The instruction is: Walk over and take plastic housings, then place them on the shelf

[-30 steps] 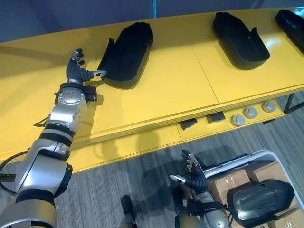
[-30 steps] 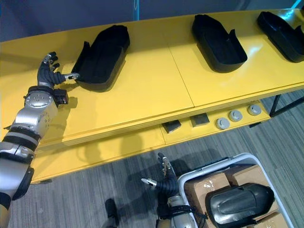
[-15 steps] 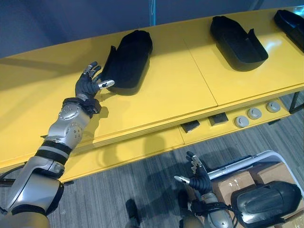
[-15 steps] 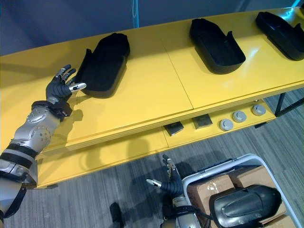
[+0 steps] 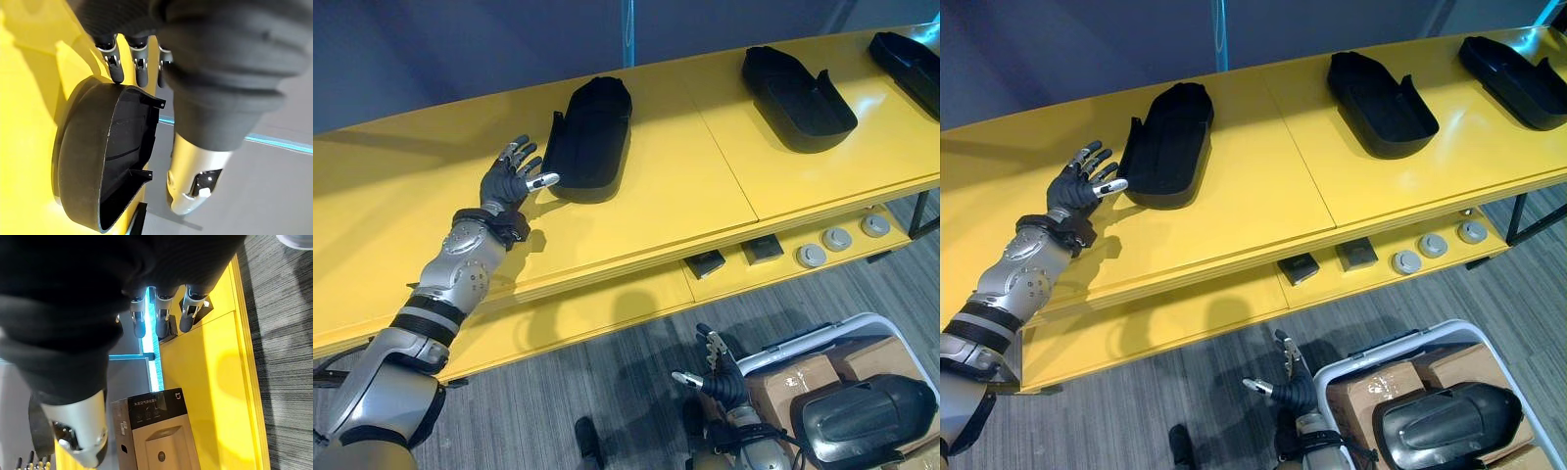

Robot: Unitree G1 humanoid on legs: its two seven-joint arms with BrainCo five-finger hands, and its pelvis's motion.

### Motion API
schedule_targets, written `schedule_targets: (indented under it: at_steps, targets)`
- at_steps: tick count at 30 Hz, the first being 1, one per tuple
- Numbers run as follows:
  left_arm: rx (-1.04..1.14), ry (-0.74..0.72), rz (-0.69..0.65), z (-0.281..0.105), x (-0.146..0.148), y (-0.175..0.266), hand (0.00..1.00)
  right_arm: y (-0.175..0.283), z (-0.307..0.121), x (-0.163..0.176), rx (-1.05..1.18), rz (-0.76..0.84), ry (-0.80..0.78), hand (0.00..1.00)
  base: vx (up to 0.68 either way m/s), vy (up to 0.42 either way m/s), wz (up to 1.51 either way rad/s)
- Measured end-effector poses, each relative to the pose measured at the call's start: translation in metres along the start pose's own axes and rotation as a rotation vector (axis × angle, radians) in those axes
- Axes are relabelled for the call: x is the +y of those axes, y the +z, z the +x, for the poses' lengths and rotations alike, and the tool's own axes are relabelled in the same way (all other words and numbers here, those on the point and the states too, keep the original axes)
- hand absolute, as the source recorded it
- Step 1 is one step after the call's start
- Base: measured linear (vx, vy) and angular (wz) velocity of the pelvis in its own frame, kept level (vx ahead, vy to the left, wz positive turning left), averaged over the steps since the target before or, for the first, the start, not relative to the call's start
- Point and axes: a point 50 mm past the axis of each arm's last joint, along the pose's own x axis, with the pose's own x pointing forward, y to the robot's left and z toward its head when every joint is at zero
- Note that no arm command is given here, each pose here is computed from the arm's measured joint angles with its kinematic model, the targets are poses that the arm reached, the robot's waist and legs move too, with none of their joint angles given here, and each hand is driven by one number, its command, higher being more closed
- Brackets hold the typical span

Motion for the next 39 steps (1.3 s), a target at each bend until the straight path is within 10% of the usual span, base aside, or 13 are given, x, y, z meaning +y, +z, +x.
schedule_targets:
  at_steps: [34, 39]
  targets:
    - [-0.031, -0.079, -0.085, 0.014, -0.048, -0.006, 0.00, -0.002, 0.001, -0.001, 0.007, -0.024, 0.001, 0.00, 0.00, 0.023, 0.01]
    - [-0.298, 0.066, -0.098, -0.043, -0.040, -0.004, 0.00, -0.004, 0.004, -0.020, 0.014, -0.068, -0.096, 0.00, 0.02, 0.012, -0.09]
